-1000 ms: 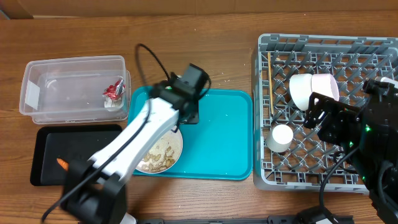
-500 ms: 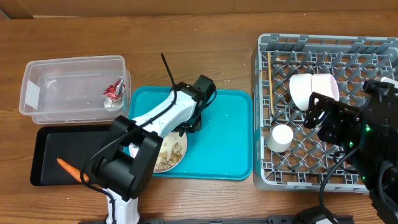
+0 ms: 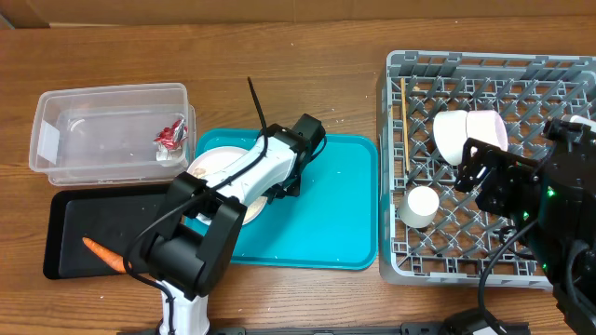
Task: Sort waste into correct bins and load items into the dishwasher
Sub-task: 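Grasp the rim of the white plate with the left gripper, then lift the plate and move it over the black tray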
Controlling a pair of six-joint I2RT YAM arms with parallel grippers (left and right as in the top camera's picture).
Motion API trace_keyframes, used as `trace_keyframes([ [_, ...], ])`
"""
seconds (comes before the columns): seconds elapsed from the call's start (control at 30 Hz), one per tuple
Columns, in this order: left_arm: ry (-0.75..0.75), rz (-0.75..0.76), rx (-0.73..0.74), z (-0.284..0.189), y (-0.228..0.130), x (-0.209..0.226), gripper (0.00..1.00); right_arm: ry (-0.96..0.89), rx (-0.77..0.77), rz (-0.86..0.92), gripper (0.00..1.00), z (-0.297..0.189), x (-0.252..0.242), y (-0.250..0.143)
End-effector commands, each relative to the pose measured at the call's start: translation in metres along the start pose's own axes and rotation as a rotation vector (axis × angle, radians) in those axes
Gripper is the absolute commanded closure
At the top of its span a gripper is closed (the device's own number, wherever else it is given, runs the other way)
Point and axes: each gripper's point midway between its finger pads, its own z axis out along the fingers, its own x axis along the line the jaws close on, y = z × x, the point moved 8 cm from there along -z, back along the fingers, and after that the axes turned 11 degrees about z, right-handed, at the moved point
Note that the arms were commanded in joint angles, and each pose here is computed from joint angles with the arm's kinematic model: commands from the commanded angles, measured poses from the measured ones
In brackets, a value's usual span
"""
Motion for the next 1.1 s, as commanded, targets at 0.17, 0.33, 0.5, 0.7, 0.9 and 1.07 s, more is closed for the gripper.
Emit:
trace_keyframes([
  [0.17, 0.019, 0.08, 0.01, 0.003, -0.002, -0.015, 0.96, 0.015, -0.022, 0.013, 0.0, -0.006, 0.001, 0.005],
  [0.33, 0.03, -0.007, 0.035, -0.026, 0.003, -0.009, 0.96, 0.015, -0.022, 0.013, 0.0, -0.006, 0.001, 0.005],
  [0.5, 0.009, -0.14, -0.008, -0.07, 0.008, 0.003, 0.96, 0.015, -0.022, 0.013, 0.0, -0.006, 0.001, 0.005],
  [0.7, -0.088, -0.182, -0.105, -0.116, 0.004, 0.015, 0.96, 0.015, -0.022, 0.013, 0.0, -0.006, 0.001, 0.005],
  [0.9, -0.142, -0.27, -0.126, -0.152, -0.02, 0.034, 0.96, 0.015, -0.022, 0.013, 0.0, -0.006, 0.001, 0.005],
  [1.07, -0.121, -0.326, -0.091, -0.165, -0.04, 0.05, 0.96, 0.015, -0.022, 0.013, 0.0, -0.006, 0.001, 0.005],
])
